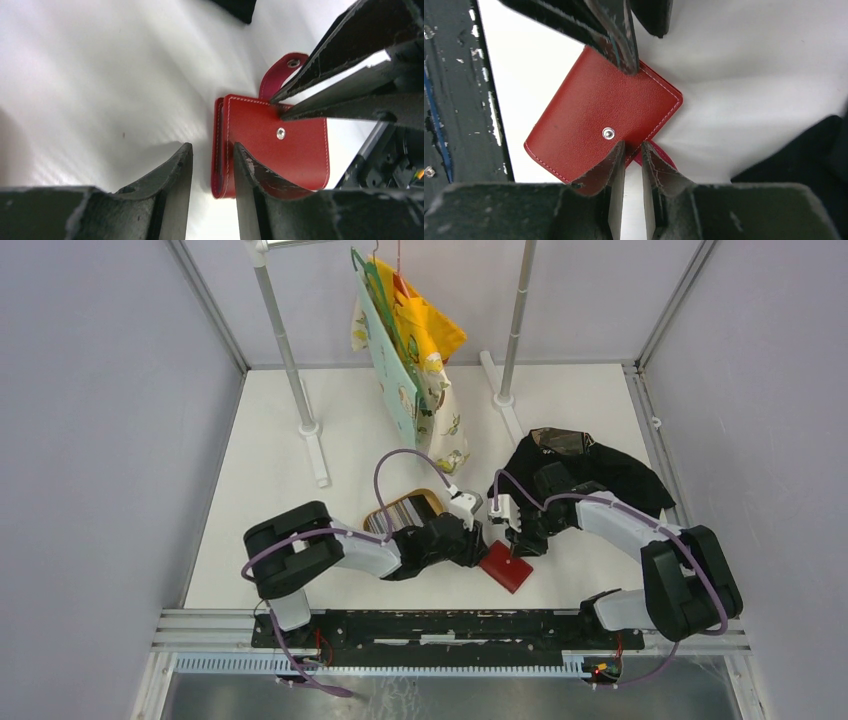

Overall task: Put the credit cards into the card holder
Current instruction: Close the card holder at the center of the board.

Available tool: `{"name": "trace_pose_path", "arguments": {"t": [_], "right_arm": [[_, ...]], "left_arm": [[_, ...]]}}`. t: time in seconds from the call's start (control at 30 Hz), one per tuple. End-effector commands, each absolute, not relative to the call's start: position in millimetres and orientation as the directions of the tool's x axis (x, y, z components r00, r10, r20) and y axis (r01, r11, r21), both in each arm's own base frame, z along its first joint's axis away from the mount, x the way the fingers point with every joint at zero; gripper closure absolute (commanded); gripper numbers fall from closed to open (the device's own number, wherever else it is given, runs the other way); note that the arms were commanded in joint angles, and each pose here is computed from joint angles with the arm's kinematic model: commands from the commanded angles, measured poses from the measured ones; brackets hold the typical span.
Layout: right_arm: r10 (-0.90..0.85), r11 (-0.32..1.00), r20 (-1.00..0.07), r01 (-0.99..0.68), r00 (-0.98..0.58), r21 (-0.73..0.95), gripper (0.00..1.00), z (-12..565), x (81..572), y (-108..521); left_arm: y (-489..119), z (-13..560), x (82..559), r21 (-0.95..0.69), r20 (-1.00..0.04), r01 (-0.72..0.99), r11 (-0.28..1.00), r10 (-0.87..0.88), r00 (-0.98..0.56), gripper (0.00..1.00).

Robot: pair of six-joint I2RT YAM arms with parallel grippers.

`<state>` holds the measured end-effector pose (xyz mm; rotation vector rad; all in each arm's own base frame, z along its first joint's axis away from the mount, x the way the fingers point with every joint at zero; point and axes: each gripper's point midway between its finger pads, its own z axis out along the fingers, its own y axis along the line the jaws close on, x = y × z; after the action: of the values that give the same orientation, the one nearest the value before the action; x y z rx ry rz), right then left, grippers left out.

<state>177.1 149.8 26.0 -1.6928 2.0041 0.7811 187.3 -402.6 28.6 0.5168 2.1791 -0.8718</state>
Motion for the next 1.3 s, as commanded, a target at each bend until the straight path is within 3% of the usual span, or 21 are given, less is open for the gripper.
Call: {"name": "trace_pose_path", "arguments": {"t": [0.0, 0.1, 0.23, 0.33, 0.5, 0.57, 0.77, 1.0, 1.27], "right_arm": [[-0.73, 0.004, -0.675, -0.988, -0.108, 0.154, 0.76, 40.6, 168.6, 164.4], [-0.712, -0.012, -0.701, -0.997, -0.049, 0.081, 0.72, 54.3, 172.6, 165.5], [-0.671, -0.011, -0.74, -0.999, 0.046, -0.052, 0.56, 76.9, 178.1, 161.3], [-0.634, 0.021, -0.77, -0.995, 0.065, -0.102, 0.52, 91.6, 184.1, 155.3], [-0.586, 0.063, -0.808, -0.991, 0.062, -0.122, 0.51, 108.1, 189.6, 147.4], [-0.57, 0.084, -0.82, -0.988, 0.059, -0.13, 0.5, 112.7, 192.1, 144.7], [-0.56, 0.106, -0.827, -0.986, 0.046, -0.127, 0.5, 114.6, 195.3, 141.8], [-0.576, 0.12, -0.817, -0.988, 0.007, -0.092, 0.5, 104.5, 197.2, 137.0], [-0.617, 0.148, -0.787, -0.984, -0.012, -0.1, 0.5, 94.0, 202.4, 128.4]], "left_arm": [[-399.0, 59.6, 175.6, -0.472, -0.773, 0.599, 0.647, 0.023, -0.635, 0.58], [-394.8, 82.3, 167.1, -0.479, -0.794, 0.614, 0.627, -0.011, -0.608, 0.58], [-384.8, 109.6, 159.2, -0.483, -0.815, 0.626, 0.613, -0.052, -0.577, 0.57], [-375.8, 125.5, 156.6, -0.494, -0.823, 0.632, 0.597, -0.087, -0.561, 0.54], [-366.9, 132.3, 160.9, -0.479, -0.838, 0.627, 0.615, -0.108, -0.535, 0.28], [-369.7, 128.8, 162.9, -0.458, -0.843, 0.636, 0.622, -0.076, -0.533, 0.25], [-389.8, 102.2, 163.8, -0.453, -0.824, 0.671, 0.587, 0.012, -0.567, 0.27], [-406.0, 68.8, 164.1, -0.518, -0.747, 0.686, 0.511, 0.12, -0.653, 0.45], [-420.3, 53.7, 151.3, -0.543, -0.733, 0.735, 0.407, 0.198, -0.651, 0.44]]}}
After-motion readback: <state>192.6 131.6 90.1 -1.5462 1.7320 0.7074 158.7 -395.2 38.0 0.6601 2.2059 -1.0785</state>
